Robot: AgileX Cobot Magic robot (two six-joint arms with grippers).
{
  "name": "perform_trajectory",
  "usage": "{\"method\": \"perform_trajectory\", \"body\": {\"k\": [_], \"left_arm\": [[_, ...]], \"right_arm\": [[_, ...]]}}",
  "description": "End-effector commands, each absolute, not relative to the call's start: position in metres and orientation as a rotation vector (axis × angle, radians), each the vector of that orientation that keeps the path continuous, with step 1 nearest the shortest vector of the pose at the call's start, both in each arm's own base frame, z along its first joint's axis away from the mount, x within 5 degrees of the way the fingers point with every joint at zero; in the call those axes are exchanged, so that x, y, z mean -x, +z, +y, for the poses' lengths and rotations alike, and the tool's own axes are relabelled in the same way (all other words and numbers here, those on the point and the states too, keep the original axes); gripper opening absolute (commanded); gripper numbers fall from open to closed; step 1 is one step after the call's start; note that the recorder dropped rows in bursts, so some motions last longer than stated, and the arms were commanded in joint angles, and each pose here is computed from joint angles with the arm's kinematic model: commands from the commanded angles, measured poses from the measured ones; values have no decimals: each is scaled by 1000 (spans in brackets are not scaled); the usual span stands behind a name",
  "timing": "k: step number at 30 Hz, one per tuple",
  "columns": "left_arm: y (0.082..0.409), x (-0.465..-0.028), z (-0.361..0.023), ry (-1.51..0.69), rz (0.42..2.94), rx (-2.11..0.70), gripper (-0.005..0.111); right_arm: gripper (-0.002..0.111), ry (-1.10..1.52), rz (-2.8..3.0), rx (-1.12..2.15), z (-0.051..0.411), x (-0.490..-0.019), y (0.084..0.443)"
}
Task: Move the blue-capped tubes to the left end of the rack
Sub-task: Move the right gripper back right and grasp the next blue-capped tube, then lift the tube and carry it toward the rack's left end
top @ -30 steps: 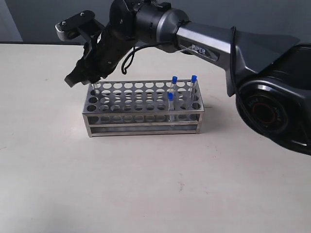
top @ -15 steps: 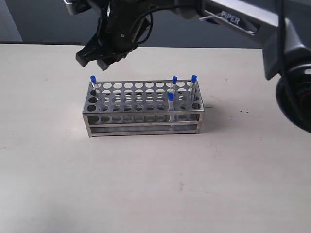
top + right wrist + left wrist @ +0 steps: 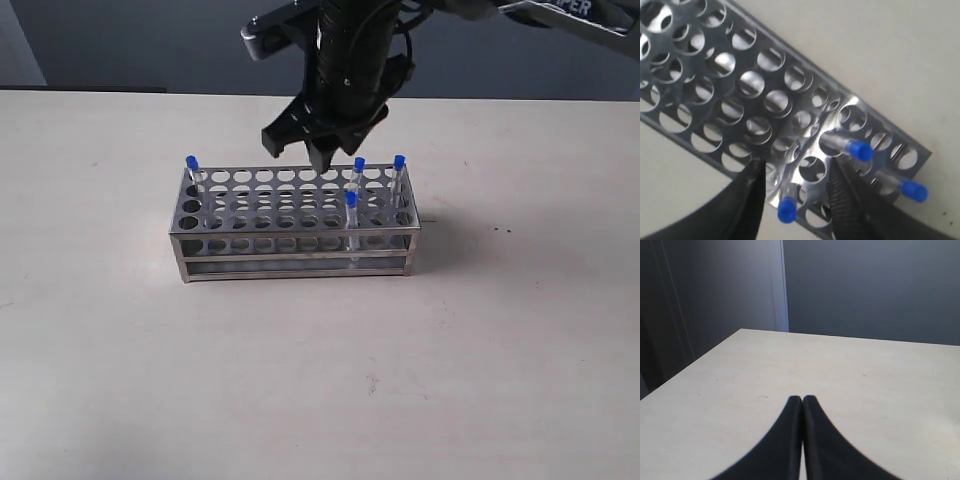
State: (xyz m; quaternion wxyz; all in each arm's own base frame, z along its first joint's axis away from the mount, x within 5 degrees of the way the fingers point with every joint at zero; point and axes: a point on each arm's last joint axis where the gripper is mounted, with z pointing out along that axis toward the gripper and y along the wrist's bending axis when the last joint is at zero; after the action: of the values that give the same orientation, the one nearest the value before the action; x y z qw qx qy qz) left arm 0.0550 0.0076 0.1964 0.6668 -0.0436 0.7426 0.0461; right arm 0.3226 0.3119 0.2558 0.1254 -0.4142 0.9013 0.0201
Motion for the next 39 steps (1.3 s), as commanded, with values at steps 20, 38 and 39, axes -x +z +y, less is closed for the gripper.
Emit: {"method": "perform_trajectory", "body": {"k": [20, 38, 39], "left_arm": [[196, -56, 7, 93, 1672, 98, 0], [196, -56, 7, 93, 1672, 98, 0], [196, -56, 7, 93, 1672, 98, 0]], "right_arm": [[40, 25, 2685, 1189, 290, -307, 212], [0, 56, 2576, 1167, 284, -302, 249], [0, 73, 2544, 1152, 282, -300, 261]]}}
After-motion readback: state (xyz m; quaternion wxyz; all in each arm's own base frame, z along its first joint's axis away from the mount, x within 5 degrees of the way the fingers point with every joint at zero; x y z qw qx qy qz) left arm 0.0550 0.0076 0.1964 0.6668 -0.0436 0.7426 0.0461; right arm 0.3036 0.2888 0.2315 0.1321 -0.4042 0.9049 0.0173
